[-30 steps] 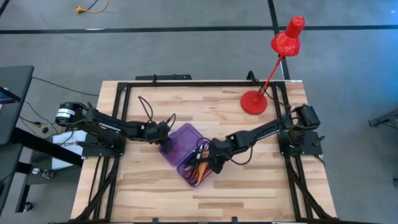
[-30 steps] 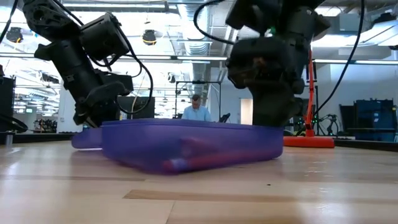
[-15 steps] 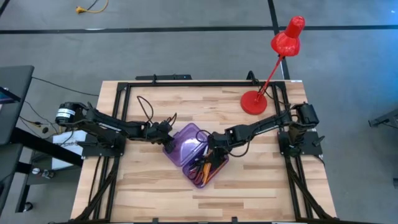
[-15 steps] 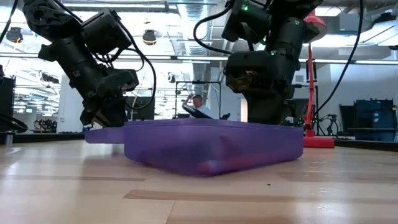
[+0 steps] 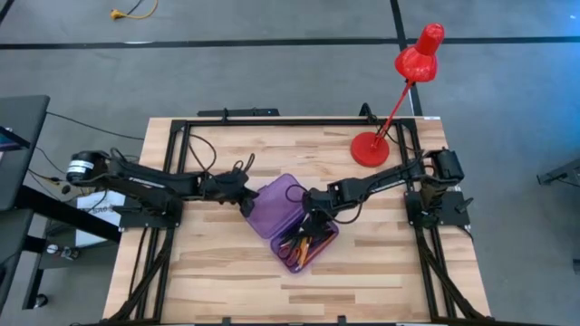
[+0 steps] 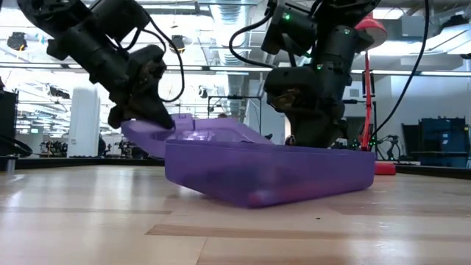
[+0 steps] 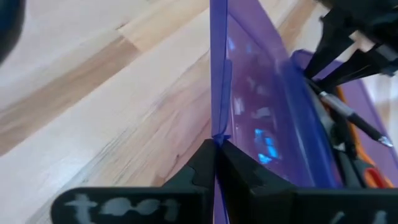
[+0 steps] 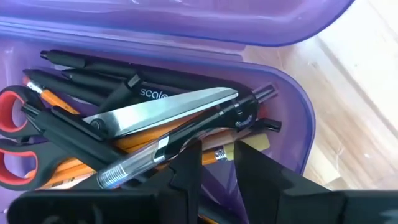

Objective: Pick & place school supplies into a supply box
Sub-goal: Close the purple supply box

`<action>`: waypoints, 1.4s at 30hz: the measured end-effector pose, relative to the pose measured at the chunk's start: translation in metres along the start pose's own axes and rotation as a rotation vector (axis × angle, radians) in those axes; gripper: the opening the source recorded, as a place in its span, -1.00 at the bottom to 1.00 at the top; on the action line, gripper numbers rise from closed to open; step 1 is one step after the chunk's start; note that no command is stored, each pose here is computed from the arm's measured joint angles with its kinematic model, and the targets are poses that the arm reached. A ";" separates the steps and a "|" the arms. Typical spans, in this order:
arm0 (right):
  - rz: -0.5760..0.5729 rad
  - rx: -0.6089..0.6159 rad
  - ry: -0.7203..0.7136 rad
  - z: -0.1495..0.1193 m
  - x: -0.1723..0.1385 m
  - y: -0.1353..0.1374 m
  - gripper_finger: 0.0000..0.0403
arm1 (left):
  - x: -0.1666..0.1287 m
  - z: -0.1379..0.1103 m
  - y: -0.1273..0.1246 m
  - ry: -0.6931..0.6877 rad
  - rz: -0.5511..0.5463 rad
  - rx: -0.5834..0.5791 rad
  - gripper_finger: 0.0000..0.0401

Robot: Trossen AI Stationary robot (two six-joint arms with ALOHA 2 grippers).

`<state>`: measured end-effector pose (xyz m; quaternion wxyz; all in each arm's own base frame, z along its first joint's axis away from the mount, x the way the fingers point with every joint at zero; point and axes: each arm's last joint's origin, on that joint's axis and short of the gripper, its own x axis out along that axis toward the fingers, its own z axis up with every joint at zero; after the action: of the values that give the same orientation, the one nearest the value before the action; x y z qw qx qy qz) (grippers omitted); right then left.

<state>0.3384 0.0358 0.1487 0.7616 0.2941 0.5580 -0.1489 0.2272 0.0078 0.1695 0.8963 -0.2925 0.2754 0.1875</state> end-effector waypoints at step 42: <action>-0.012 0.012 -0.018 0.003 0.000 -0.003 -0.79 | -0.007 -0.019 0.008 0.206 0.073 0.061 -0.45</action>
<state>0.3393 0.0318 0.1485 0.7639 0.2939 0.5520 -0.1592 0.2105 0.0008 0.1579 0.8643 -0.2727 0.3822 0.1803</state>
